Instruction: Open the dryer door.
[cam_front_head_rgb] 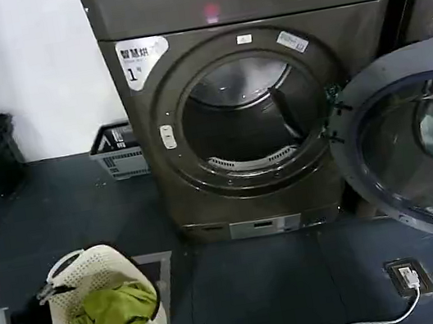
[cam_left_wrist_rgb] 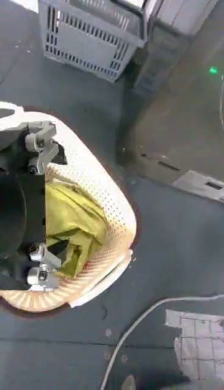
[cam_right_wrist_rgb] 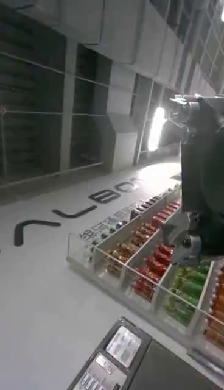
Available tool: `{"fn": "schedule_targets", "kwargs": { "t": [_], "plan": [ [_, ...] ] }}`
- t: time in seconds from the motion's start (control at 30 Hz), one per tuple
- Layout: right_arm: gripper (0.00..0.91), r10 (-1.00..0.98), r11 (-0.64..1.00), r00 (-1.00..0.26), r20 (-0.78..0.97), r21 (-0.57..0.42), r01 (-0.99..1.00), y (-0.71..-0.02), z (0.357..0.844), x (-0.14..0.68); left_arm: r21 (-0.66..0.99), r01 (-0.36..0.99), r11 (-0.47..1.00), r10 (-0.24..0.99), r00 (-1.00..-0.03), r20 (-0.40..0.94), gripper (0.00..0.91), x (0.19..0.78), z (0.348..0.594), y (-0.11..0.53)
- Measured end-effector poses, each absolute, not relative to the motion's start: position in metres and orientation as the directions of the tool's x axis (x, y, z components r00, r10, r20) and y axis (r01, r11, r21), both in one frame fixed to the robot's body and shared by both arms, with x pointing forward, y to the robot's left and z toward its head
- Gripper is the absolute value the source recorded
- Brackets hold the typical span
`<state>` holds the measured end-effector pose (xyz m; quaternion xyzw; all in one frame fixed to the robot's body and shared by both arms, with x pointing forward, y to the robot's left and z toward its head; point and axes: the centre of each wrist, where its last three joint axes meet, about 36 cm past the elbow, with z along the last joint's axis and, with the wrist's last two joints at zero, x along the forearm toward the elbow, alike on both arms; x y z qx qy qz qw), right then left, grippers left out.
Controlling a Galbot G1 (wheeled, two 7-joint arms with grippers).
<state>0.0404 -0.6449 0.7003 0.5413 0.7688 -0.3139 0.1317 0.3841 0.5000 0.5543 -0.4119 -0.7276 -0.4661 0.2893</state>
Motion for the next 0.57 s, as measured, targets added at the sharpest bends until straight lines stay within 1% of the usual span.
{"fn": "schedule_targets", "kwargs": {
  "t": [0.4,0.57],
  "plan": [
    [0.907,0.754,0.217,-0.384,-0.533,-0.350,0.911,-0.6473,0.6978,0.0410,0.437,0.884,0.168,0.257,-0.467,0.846,0.907,0.3858,0.5572,0.5074],
    [0.907,0.758,0.211,-0.381,-0.529,-0.354,0.911,-0.6487,0.6984,0.0376,0.445,0.882,0.157,0.229,-0.471,0.852,0.907,0.3861,0.5593,0.5079]
  ]
}}
